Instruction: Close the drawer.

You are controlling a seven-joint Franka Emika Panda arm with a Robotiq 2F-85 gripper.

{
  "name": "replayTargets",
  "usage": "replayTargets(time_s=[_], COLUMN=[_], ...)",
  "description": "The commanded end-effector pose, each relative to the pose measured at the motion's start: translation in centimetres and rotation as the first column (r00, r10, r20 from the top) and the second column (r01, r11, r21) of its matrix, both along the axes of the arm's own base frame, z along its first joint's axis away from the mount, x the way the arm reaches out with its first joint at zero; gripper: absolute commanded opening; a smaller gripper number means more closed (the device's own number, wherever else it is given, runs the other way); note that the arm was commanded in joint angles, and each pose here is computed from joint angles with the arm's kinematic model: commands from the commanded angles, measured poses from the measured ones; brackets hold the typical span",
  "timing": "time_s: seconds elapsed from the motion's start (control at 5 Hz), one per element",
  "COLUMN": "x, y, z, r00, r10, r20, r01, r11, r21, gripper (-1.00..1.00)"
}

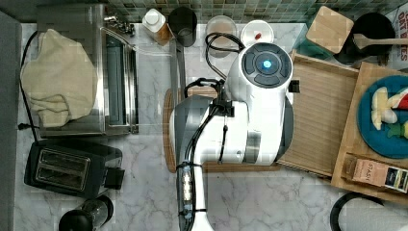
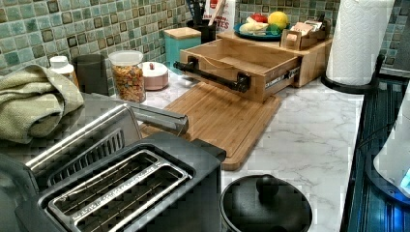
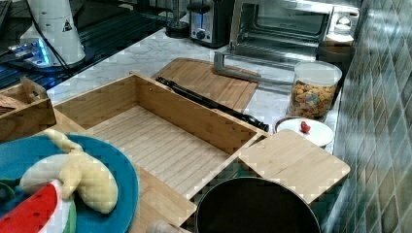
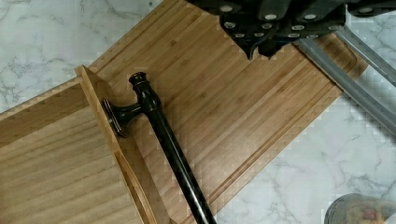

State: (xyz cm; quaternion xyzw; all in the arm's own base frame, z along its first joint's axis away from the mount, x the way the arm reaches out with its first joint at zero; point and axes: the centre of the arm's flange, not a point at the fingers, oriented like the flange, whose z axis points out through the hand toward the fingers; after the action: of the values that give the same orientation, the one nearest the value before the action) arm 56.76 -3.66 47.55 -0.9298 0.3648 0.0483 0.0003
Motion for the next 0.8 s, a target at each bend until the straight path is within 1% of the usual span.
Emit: replayTargets(time_s=[0.2,0.4,0.6,0.8], x=[0.1,2.7,4.8,6.4], y=[0.0,-0.9,-1.2,-2.9], z=[-0.4,-2.6,-6.0,-9.8], r00=[1.000,0.999,0.991,0.979], r10=[-0.002,0.052,0.136,0.202], r20=[-0.006,0.012,-0.010,-0.022], r01=[0.002,-0.052,-0.137,-0.203], r11=[1.000,0.999,0.989,0.976], r21=[0.003,-0.007,-0.058,-0.083], gripper=[-1.00,-1.00,-1.00,-1.00])
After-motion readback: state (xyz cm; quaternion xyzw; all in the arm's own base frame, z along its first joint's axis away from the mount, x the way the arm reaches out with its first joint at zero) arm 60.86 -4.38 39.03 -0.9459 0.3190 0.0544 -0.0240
